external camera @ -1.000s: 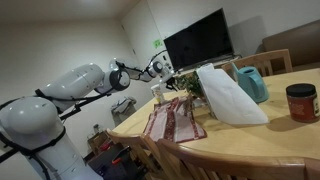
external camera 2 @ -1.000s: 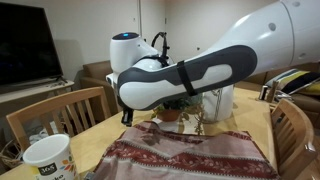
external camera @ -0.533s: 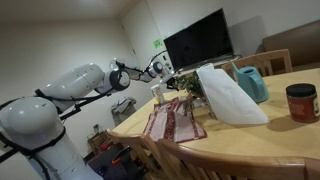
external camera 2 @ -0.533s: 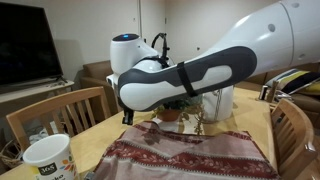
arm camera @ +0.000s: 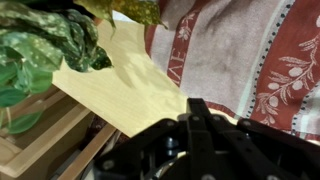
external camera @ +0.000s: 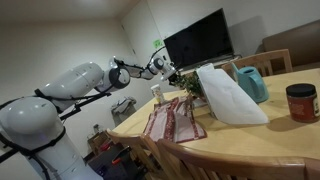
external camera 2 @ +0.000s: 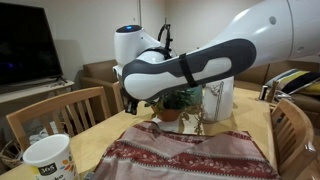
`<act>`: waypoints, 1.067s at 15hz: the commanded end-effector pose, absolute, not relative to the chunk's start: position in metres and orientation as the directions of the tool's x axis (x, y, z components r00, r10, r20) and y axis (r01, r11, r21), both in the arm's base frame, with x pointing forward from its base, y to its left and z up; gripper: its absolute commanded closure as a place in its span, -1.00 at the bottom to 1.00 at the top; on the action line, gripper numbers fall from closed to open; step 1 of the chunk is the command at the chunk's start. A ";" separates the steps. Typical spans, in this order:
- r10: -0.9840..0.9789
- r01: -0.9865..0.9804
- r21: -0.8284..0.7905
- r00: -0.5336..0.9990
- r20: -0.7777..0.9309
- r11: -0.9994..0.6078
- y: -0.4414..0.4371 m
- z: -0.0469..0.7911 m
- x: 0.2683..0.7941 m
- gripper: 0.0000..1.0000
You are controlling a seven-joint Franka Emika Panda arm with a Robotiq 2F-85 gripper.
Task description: Straighten the red cloth
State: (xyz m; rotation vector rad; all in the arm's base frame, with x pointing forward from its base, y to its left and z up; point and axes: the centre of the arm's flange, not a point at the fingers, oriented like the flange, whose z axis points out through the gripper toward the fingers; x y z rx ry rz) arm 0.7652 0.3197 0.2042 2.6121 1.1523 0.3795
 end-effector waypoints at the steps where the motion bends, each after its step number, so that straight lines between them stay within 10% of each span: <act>1: 0.692 0.636 0.325 0.716 0.091 -0.700 0.292 0.223 0.740 1.00; 16: 0.578 0.606 0.113 0.789 -0.209 -0.787 0.224 0.159 0.723 1.00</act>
